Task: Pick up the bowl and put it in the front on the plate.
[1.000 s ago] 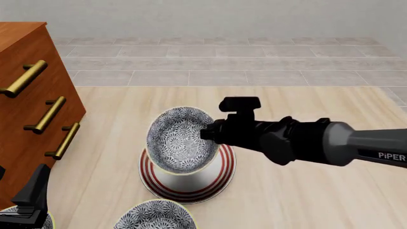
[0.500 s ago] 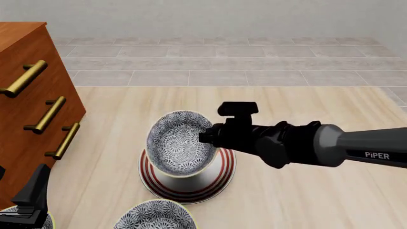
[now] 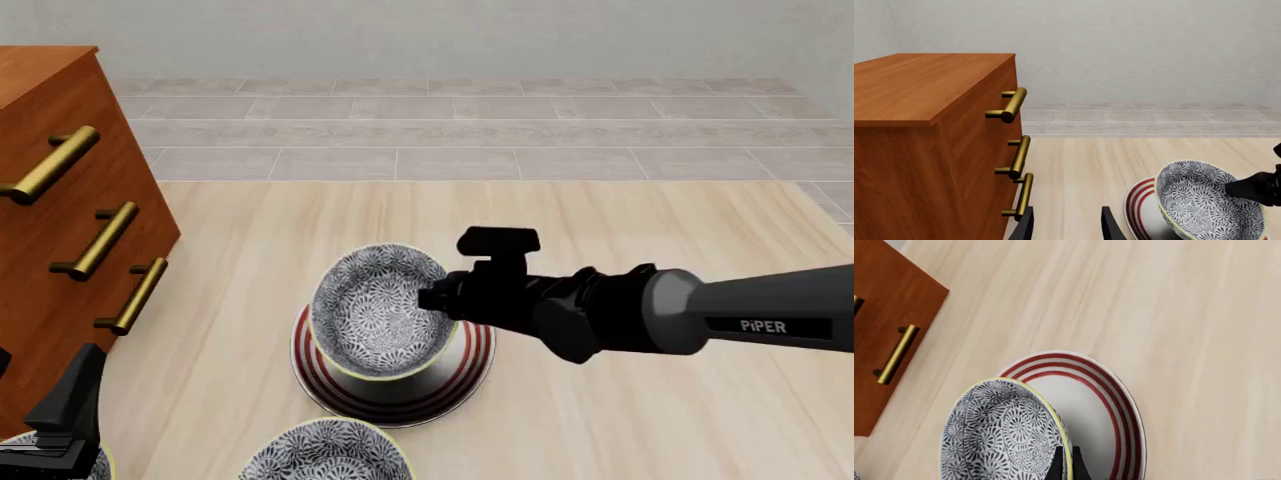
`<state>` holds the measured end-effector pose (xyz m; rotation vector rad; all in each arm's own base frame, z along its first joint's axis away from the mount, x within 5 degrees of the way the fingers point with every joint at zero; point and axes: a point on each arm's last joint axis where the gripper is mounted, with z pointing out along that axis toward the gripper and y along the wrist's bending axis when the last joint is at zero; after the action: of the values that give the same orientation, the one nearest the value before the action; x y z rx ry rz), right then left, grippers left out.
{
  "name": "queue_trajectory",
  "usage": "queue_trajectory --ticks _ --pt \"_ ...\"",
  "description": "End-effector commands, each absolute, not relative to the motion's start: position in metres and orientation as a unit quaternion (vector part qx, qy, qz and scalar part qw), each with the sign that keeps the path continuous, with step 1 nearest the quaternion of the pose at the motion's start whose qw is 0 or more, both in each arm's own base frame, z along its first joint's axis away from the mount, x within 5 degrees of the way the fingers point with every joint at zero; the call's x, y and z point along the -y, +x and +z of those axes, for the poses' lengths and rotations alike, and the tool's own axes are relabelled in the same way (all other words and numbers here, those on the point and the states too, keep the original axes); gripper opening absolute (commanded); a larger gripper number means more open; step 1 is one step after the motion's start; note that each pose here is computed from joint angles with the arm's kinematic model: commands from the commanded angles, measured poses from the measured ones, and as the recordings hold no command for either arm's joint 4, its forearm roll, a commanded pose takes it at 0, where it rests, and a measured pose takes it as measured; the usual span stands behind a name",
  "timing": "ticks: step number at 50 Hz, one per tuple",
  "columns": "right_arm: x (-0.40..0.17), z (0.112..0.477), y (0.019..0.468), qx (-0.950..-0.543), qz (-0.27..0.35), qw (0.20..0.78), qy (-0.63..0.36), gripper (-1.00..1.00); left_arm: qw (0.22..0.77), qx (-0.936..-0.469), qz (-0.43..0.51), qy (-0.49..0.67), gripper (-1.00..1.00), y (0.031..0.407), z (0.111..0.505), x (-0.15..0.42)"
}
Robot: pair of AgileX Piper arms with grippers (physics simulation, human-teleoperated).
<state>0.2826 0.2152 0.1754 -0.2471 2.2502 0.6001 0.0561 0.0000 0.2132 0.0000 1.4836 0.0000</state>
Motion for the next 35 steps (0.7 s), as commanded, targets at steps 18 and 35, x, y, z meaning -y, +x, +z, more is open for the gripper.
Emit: queue_trajectory --ticks 18,35 --pt "-0.21 0.169 0.295 -0.89 0.229 0.387 -0.076 1.0 0.737 -0.676 0.0 0.0 1.0 0.056 0.213 0.0" --pt "-0.206 0.189 0.294 -0.875 0.23 0.415 -0.094 1.0 0.737 -0.676 0.0 0.0 1.0 0.056 0.213 0.0"
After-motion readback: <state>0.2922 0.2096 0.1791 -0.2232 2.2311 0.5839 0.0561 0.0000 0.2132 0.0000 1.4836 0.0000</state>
